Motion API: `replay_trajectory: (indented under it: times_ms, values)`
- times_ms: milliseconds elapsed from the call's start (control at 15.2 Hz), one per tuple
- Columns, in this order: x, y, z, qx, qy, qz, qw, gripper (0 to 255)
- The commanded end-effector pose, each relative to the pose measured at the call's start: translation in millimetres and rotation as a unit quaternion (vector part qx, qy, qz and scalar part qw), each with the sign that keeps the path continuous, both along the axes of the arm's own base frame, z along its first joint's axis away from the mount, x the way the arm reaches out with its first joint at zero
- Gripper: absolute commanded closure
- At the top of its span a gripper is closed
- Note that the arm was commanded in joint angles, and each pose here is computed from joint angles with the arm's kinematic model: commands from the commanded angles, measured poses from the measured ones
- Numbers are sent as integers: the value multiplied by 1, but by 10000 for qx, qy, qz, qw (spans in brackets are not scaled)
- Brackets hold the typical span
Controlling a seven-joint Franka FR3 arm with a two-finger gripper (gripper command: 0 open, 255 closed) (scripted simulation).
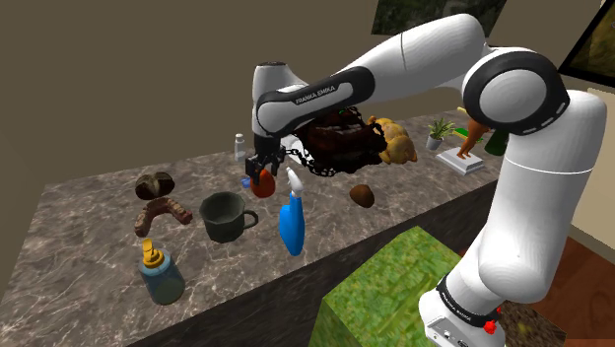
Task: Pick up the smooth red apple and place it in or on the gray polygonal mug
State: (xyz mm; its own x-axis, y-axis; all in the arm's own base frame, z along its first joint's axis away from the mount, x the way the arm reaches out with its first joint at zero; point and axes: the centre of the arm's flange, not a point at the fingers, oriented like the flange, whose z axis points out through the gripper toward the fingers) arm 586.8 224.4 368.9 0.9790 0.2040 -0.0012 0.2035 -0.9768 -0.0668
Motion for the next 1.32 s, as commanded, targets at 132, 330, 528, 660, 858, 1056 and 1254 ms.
replay_trajectory:
  times_ms: [132, 330, 528, 660, 858, 1056, 1254]
  values:
    - [0, 1, 20, -1, 1, 0, 10000, 255]
    - [0, 1, 36, -1, 1, 0, 10000, 255]
    - [0, 1, 52, -1, 1, 0, 10000, 255]
    - [0, 1, 62, -1, 1, 0, 10000, 255]
    - [0, 1, 78, -1, 1, 0, 10000, 255]
    - [0, 1, 94, -1, 1, 0, 10000, 255]
    - [0, 1, 110, -1, 1, 0, 10000, 255]
